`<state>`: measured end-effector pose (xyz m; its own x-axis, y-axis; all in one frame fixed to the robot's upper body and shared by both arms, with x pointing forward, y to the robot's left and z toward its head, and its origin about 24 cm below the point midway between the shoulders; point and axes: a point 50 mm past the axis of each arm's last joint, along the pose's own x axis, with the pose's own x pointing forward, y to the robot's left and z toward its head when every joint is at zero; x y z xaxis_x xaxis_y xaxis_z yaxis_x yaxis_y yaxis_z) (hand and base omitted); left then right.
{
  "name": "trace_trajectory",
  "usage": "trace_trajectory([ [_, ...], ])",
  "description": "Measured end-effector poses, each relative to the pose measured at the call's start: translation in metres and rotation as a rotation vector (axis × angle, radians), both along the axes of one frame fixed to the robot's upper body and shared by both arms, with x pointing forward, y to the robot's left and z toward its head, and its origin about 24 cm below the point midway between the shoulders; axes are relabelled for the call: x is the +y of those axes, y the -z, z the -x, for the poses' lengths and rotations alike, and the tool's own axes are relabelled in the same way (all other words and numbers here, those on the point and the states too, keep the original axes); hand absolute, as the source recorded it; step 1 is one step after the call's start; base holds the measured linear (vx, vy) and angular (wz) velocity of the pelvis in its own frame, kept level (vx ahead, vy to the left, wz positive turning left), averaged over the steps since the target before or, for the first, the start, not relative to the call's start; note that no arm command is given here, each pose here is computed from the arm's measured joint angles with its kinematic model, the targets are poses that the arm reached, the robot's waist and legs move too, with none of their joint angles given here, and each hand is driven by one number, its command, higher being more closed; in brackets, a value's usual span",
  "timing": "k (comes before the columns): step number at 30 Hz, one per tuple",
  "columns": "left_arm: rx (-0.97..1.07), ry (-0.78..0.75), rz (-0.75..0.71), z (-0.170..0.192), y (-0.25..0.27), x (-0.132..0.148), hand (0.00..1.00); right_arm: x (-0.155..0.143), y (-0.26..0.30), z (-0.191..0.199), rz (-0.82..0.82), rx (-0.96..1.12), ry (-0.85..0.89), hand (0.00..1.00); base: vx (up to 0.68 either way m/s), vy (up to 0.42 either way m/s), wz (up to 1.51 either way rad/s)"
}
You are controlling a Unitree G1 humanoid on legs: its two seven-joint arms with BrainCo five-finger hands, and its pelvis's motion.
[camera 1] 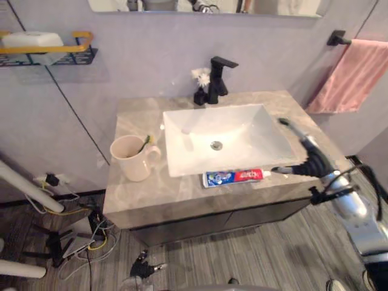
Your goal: Organize washtable
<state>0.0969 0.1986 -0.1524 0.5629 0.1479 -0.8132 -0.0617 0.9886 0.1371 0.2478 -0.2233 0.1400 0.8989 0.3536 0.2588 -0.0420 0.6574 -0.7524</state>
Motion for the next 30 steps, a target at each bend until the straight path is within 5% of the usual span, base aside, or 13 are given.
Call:
trace_trajectory([
  [13,-0.018,0.095,0.020,-0.014,-0.001,-0.015,0.00,0.024,0.052,-0.017,0.116,0.296,-0.129,0.00,0.00,-0.014,0.17],
  [30,-0.024,0.112,0.026,-0.020,-0.002,-0.014,0.00,0.026,0.063,-0.014,0.397,0.295,-0.131,0.00,-0.03,-0.026,0.01],
])
